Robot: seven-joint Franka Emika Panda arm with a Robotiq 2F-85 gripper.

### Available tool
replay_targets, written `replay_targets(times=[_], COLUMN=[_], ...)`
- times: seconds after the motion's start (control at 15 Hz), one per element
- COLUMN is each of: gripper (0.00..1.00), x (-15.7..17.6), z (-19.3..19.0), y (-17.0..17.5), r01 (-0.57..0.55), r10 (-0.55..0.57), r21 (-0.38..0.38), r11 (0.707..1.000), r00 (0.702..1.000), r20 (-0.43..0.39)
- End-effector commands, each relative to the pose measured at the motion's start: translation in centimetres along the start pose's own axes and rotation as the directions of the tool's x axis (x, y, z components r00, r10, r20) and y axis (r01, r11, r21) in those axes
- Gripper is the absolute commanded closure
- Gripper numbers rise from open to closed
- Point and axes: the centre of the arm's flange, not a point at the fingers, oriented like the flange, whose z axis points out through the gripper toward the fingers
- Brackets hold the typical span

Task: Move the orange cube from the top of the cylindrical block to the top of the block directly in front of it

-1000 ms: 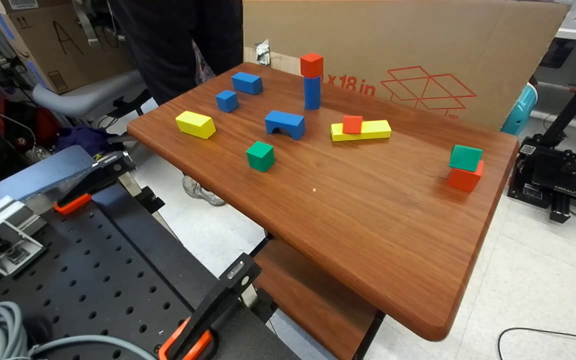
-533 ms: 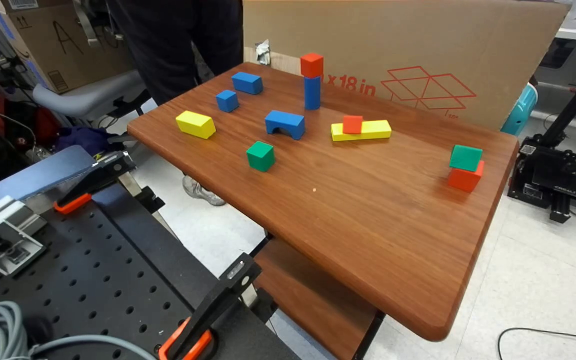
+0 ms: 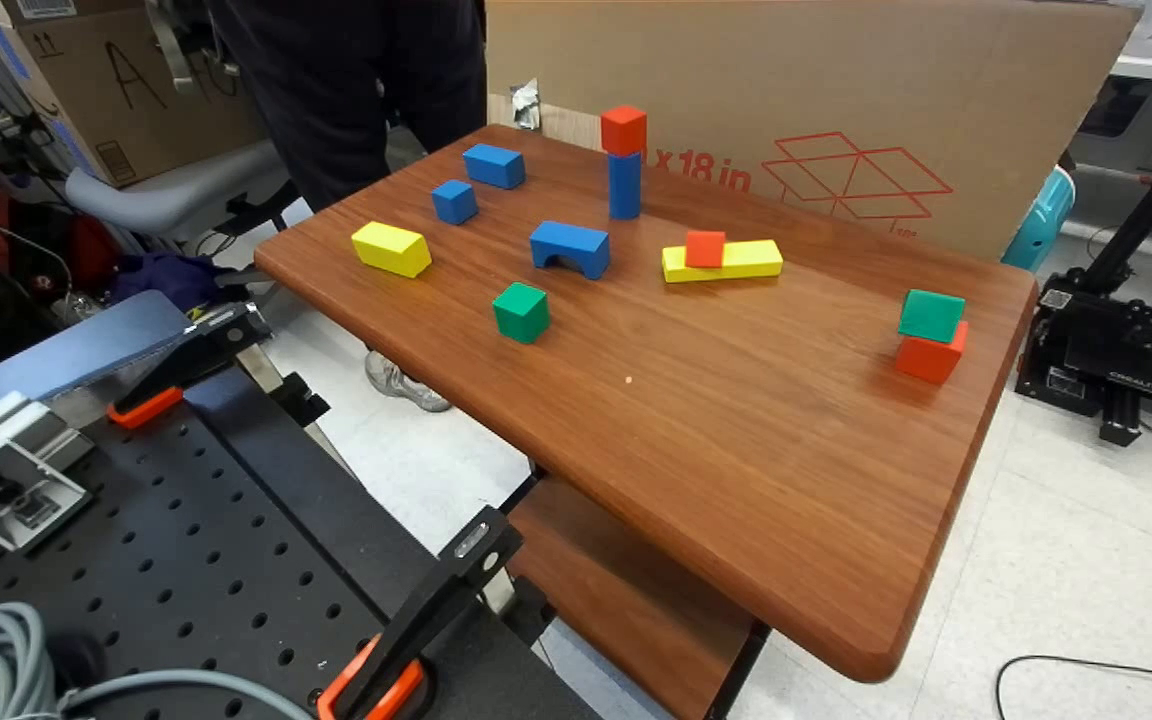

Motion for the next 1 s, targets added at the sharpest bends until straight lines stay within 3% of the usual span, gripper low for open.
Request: replay_targets(times=[0.0, 0.93], gripper=[0.0, 0.0], x=[2.8, 5.3], z=[1.7, 8.9], y=[0.3, 3.4], r01=[-0.022, -0.075], r10=[0.023, 0.088], r21=[-0.033, -0.107], r11=[0.999, 0.991], r00=[1.0, 0.988], r20=[0.017, 0.126])
